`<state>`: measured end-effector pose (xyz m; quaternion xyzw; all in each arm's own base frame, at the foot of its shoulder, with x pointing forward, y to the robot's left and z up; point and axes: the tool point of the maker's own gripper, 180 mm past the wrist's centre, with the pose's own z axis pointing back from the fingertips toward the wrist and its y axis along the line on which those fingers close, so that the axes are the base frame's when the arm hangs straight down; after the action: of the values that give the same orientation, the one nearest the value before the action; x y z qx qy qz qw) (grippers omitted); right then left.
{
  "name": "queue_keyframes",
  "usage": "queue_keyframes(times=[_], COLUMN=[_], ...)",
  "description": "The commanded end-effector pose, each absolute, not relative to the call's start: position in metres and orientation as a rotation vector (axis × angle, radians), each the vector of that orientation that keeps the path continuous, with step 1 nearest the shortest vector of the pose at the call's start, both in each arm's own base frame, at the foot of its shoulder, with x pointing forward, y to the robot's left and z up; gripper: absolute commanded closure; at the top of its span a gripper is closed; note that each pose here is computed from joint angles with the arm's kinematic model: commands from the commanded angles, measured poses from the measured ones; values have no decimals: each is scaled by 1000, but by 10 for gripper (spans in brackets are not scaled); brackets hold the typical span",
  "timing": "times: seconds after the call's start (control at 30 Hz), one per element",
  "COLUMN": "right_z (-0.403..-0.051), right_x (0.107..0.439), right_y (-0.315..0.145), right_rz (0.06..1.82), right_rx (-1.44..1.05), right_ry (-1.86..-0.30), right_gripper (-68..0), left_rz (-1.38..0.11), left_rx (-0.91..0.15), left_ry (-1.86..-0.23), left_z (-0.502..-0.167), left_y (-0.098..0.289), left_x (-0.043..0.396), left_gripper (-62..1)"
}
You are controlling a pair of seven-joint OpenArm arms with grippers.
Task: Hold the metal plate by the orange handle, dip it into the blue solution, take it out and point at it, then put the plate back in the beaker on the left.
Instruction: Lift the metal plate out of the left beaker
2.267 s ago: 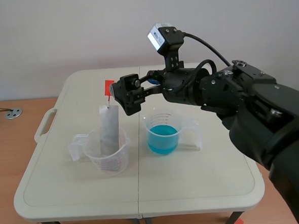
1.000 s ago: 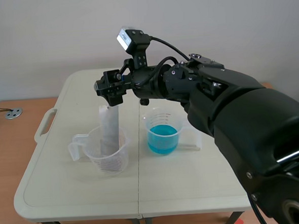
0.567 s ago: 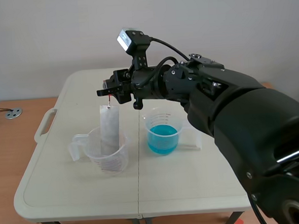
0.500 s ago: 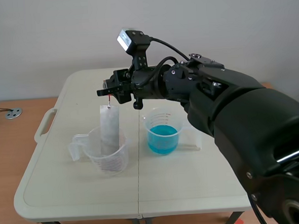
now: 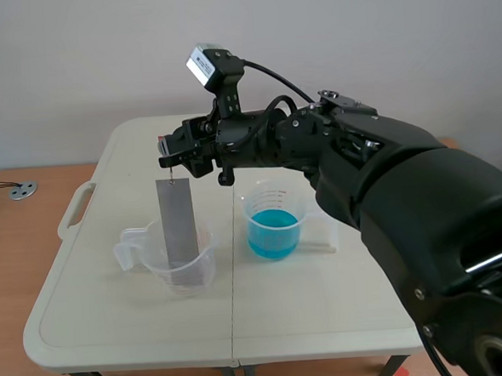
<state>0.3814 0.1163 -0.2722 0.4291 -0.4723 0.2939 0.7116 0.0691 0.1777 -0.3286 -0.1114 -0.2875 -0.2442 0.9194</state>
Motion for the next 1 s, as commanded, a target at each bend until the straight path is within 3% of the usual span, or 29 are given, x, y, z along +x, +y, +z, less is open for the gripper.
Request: queue_keyframes(times=[0.0,0.43,0.97], right_z=[-245,-234,-216], right_x=[391,386,351], right_y=[117,115,116], right_rz=[657,672,732], right_rx=[982,985,994], right_ry=[-1129,-1169,-1230], right_gripper=[-13,-13,-13], left_rz=[-499,-500,-499], left_rx=[-240,-238,-239], left_ry=[-609,-602,-603], left_z=[-325,-326,-325], left_y=[174,174,174], left_x=[72,71,71], left_gripper=[-19,-19,-19])
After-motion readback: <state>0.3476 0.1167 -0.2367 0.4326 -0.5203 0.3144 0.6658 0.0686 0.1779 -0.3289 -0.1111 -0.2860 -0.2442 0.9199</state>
